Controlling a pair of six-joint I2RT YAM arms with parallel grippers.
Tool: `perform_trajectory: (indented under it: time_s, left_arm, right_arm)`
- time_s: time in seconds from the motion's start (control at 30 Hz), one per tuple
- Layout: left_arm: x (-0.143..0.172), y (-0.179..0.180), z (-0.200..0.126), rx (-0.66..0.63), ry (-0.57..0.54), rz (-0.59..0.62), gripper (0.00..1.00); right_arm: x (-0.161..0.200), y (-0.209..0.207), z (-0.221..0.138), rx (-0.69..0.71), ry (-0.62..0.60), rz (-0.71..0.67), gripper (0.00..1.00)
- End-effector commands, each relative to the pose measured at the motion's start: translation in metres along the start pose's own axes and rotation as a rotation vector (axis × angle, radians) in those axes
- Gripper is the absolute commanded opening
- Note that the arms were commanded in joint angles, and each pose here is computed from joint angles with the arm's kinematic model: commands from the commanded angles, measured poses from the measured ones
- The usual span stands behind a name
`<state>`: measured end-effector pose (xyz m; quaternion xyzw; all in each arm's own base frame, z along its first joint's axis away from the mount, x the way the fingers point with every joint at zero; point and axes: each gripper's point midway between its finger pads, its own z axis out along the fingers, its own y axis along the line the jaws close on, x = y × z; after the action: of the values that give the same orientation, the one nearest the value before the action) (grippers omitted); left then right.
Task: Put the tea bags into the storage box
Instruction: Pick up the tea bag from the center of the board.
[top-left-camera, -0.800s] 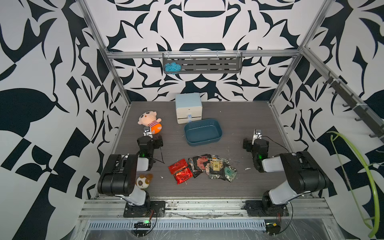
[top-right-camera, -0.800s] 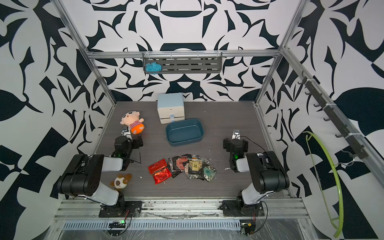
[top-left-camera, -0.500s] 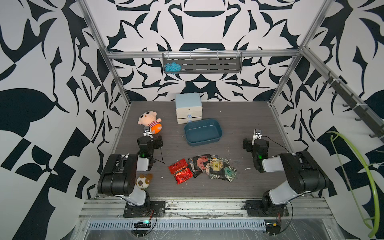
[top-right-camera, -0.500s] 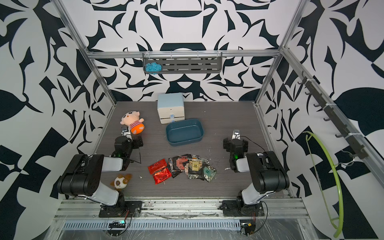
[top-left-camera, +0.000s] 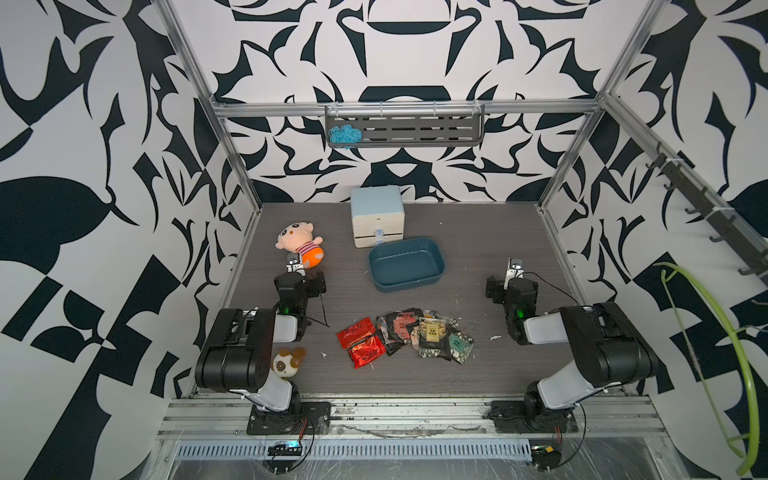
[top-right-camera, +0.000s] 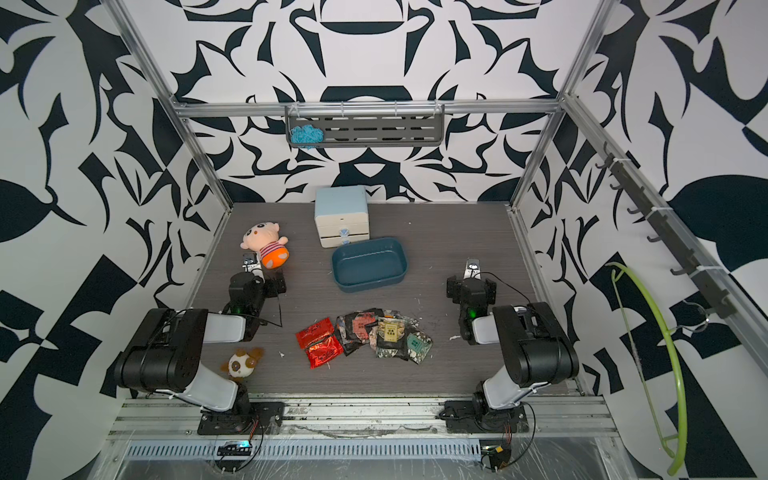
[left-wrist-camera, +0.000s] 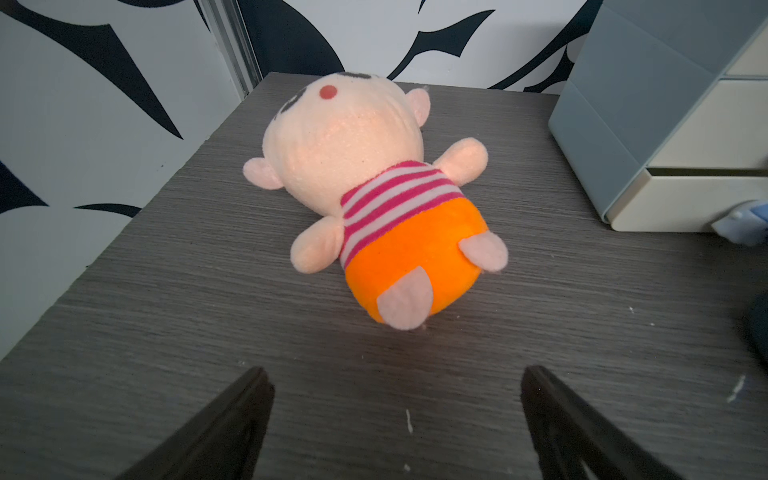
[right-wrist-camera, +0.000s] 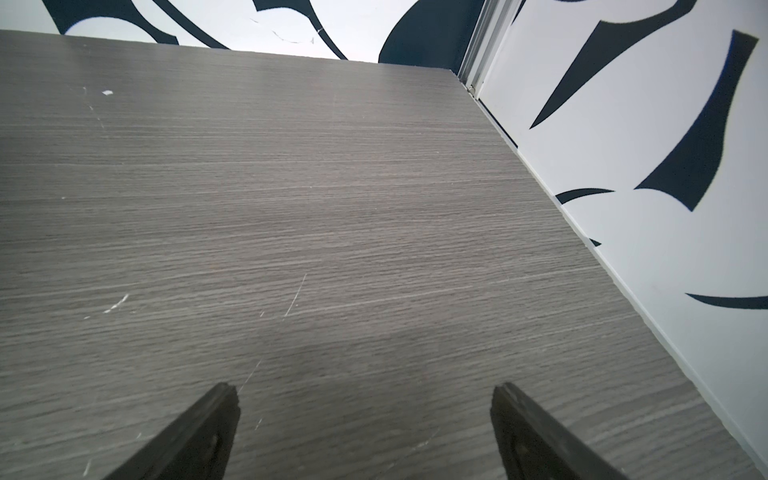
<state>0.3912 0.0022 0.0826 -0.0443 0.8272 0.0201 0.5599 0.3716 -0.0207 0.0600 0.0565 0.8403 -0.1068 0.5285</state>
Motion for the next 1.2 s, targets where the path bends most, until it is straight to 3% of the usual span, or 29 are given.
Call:
perform_trajectory:
  time_s: [0.0,0.13,0.23,0.4,0.5,0.6,0.73,0.83,0.97,1.17]
  left_arm:
    - [-0.006,0.000,-0.001,0.009,-0.023,0.003,1.00]
    - [-0.014,0.002,-0.004,-0.008,-0.052,0.002,1.00]
    - [-0.028,0.008,-0.020,-0.055,-0.012,-0.021,1.00]
    - [-0.082,0.021,-0.075,-0.103,-0.039,-0.230,1.00]
    - [-0.087,0.028,-0.106,-0.127,-0.022,-0.436,1.00]
    - [-0.074,0.043,-0.130,-0.199,-0.025,-0.637,1.00]
    - [-0.075,0.008,-0.147,0.046,-0.023,-0.725,1.00]
    - [-0.068,-0.004,-0.164,0.127,0.018,-0.772,1.00]
    - [-0.058,-0.022,-0.188,0.230,0.095,-0.797,0.94]
    - [-0.062,-0.068,-0.219,0.493,0.256,-0.803,0.86]
  right_arm:
    - [-0.023,-0.003,-0.001,0.008,-0.068,0.035,1.00]
    - [-0.043,-0.005,-0.015,0.019,-0.062,0.027,0.99]
    - [-0.057,-0.018,-0.032,0.065,-0.006,0.073,1.00]
    - [-0.057,-0.036,-0.066,0.103,0.008,0.340,1.00]
    - [-0.047,-0.045,-0.087,0.125,0.056,0.430,0.99]
    - [-0.049,-0.041,-0.103,0.056,0.041,0.485,1.00]
    - [-0.051,-0.042,-0.124,0.026,0.044,0.587,1.00]
    - [-0.058,-0.033,-0.137,-0.057,0.041,0.606,0.96]
    - [-0.071,-0.005,-0.161,-0.251,0.112,0.552,0.97]
    - [-0.092,0.036,-0.201,-0.514,0.290,0.456,0.99]
